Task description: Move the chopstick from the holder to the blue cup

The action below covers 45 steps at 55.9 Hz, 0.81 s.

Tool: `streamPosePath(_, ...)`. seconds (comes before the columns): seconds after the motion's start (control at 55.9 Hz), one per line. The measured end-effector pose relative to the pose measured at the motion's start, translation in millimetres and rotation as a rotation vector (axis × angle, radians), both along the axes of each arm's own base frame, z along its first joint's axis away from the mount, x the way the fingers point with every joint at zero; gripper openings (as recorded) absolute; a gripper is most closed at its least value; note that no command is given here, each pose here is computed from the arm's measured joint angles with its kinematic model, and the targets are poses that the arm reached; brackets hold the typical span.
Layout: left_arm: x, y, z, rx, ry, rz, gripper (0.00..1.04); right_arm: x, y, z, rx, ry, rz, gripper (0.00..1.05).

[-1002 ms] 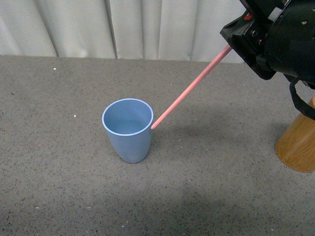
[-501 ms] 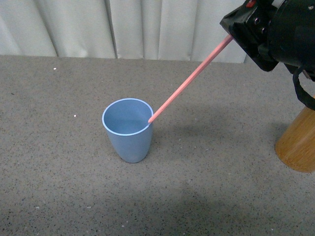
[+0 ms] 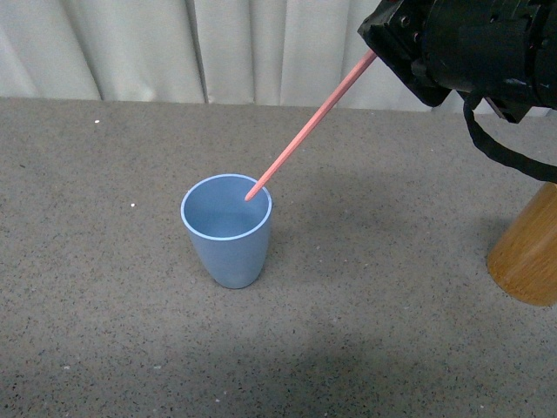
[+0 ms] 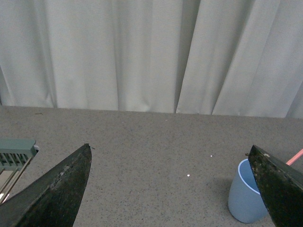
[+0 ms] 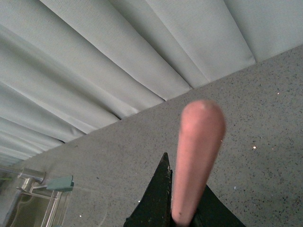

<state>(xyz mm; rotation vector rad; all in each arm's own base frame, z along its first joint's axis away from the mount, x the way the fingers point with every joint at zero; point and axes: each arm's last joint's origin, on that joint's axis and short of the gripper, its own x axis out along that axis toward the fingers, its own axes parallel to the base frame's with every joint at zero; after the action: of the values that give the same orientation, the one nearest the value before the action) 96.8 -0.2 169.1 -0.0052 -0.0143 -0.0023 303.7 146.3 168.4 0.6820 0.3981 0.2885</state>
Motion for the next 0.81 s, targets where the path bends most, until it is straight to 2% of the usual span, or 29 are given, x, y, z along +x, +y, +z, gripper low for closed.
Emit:
streamPosePath(0.644, 0, 0, 0, 0.0, 0.0, 0.0, 0.98, 5, 13, -9, -0.036, 0.033, 0.025, 0.02)
streamPosePath(0.805, 0, 0, 0, 0.0, 0.0, 0.0, 0.98, 4, 15, -10, -0.05, 0.038, 0.029, 0.27)
